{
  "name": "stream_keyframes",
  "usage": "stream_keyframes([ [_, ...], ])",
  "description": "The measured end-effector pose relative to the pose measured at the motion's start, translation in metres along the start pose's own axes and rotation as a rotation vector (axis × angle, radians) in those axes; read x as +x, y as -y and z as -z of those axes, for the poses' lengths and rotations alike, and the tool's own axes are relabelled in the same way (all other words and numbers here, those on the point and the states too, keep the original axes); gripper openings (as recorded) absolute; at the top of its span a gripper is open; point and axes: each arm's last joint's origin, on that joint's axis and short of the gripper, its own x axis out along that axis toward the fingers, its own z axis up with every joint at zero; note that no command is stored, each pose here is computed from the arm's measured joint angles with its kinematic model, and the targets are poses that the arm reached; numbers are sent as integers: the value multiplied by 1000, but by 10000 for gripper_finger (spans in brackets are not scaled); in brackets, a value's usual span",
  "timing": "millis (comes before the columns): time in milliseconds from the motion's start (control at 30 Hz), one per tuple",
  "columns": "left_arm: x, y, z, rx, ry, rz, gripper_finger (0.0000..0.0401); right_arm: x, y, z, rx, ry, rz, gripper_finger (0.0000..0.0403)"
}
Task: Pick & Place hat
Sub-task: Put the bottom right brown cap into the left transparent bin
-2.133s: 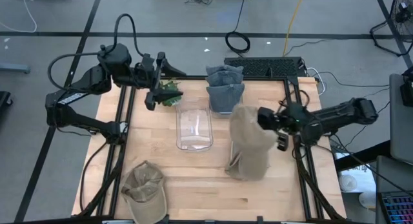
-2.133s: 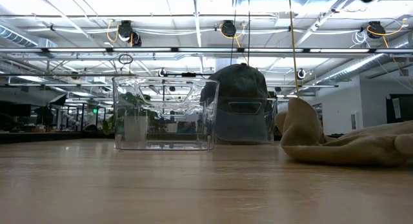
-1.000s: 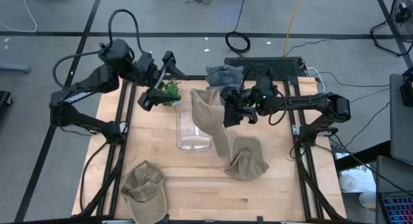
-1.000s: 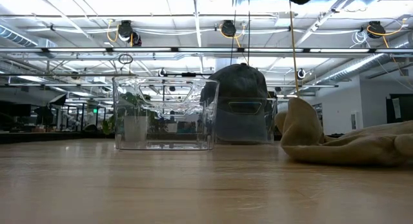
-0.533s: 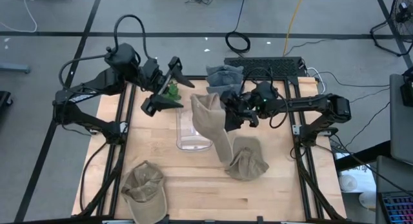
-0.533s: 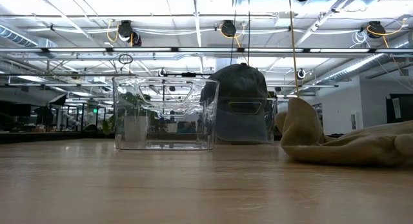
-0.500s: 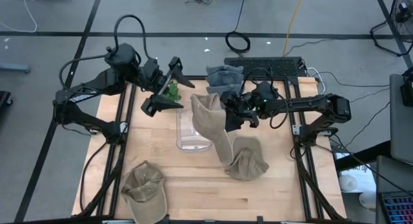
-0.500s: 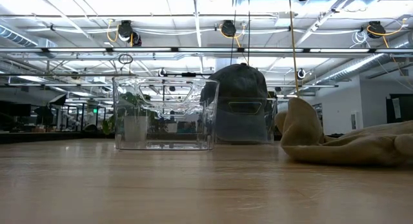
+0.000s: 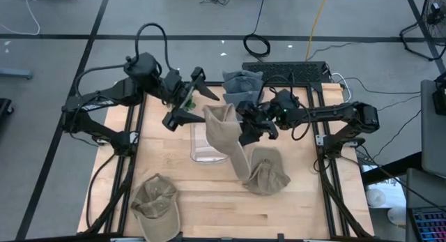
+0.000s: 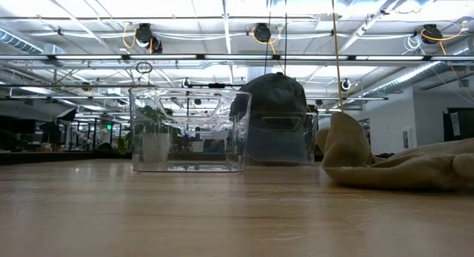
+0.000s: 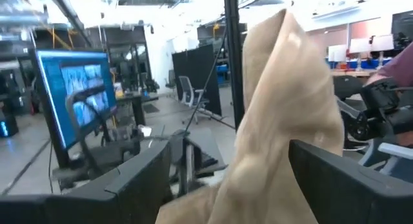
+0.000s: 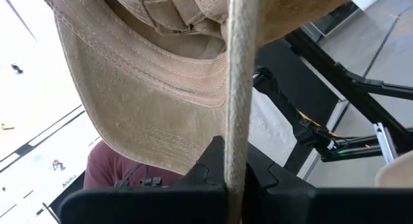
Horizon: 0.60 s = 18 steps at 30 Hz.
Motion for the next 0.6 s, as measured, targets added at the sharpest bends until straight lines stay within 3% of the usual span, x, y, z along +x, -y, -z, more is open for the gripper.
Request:
stream_keyframes([
  [167, 2, 6, -4, 46, 28, 18, 269, 1, 0, 1, 2, -5, -2, 0],
  [500, 5, 10, 1, 2, -7, 95, 38, 3, -1, 2, -19, 11, 0, 0],
  [600, 5, 10, 1, -5, -8, 96, 20, 3, -2, 2, -25, 18, -5, 0],
])
